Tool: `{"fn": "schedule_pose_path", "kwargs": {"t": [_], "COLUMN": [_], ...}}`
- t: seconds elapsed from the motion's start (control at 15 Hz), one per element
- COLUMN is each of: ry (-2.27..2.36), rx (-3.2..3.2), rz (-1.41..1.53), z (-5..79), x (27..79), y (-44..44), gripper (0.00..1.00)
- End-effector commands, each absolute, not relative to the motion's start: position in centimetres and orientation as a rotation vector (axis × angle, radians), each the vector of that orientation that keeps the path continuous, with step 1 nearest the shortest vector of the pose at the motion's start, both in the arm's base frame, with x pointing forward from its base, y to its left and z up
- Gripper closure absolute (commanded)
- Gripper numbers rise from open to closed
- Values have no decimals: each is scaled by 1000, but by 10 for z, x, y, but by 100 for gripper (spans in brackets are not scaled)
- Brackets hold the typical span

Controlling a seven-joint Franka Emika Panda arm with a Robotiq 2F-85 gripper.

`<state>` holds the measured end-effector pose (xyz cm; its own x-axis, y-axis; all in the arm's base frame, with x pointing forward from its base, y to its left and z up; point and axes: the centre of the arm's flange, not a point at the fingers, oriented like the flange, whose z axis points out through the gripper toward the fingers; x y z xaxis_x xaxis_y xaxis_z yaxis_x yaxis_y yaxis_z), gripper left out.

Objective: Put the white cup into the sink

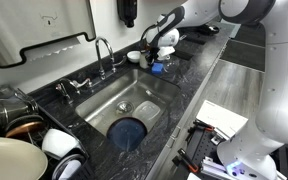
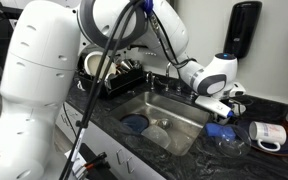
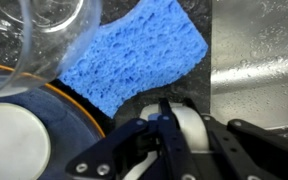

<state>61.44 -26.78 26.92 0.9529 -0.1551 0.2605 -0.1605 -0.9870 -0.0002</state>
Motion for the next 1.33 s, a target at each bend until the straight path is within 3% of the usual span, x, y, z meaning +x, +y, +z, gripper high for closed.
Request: {"fn": "schedule_pose_path", "kwargs": {"t": [0.0,0.73,1.27], "ry": [-211,97,592], "rx": [3089,3092,3159], "rz": [422,466,465], "z": [271,334,327], "x": [610,551,512], "y": [-269,-283,-223], "gripper": [96,96,96]}}
